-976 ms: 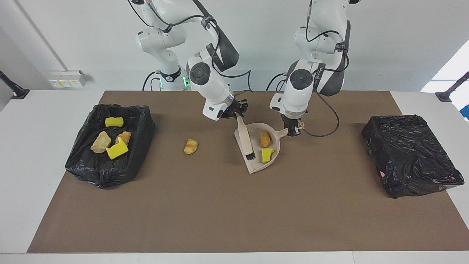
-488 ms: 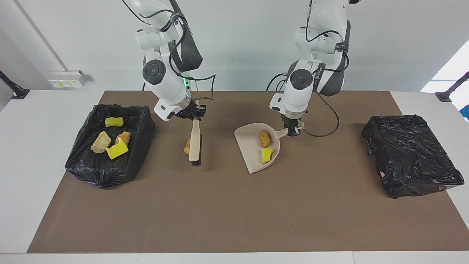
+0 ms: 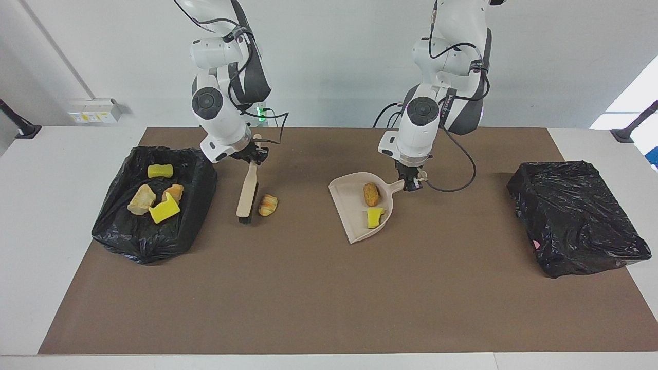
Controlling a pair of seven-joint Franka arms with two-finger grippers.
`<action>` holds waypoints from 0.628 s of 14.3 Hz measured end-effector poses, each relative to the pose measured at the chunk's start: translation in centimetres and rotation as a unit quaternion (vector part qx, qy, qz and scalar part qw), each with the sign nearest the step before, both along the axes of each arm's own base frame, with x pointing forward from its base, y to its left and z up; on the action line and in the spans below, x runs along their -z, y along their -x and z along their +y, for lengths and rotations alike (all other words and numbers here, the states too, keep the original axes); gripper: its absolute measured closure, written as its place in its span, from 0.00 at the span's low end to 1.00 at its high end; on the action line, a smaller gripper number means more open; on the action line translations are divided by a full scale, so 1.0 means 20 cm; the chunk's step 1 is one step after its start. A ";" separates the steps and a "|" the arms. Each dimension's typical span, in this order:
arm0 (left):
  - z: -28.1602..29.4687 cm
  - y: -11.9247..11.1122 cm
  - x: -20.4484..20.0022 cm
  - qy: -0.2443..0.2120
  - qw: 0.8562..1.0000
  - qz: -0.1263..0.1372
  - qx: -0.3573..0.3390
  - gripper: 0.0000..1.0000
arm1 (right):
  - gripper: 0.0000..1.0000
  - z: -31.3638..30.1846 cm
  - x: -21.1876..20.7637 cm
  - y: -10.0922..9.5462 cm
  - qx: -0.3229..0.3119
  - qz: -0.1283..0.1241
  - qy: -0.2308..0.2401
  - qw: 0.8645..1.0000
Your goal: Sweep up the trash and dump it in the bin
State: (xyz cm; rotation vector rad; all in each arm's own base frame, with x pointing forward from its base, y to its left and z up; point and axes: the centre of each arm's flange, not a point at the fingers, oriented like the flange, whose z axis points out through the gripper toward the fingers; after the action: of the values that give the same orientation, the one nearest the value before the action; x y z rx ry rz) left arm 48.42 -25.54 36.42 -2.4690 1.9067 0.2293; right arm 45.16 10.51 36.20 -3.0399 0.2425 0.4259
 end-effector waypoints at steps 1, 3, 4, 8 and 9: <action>0.00 0.00 0.00 0.000 1.000 0.000 0.000 0.67 | 0.74 0.00 0.05 0.03 -0.001 -0.007 0.002 1.000; 0.00 0.00 0.00 0.000 1.000 0.000 0.000 0.67 | 0.74 0.09 0.11 0.08 -0.018 -0.015 0.003 1.000; 0.00 0.00 0.00 0.000 1.000 0.000 0.000 0.67 | 0.74 0.18 0.12 0.09 -0.031 -0.021 0.003 0.999; 0.00 0.00 0.00 0.000 1.000 0.000 0.000 0.67 | 0.74 0.53 0.12 0.10 -0.082 -0.028 -0.001 0.996; 0.00 0.00 0.00 0.000 1.000 0.000 0.000 0.67 | 0.74 0.60 0.12 0.09 -0.093 -0.029 -0.004 0.995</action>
State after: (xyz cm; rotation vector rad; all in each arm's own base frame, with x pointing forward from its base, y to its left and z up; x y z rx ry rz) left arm 48.43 -25.53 36.41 -2.4695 1.9060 0.2284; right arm 43.44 22.52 33.82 -3.0724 -0.0453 0.3459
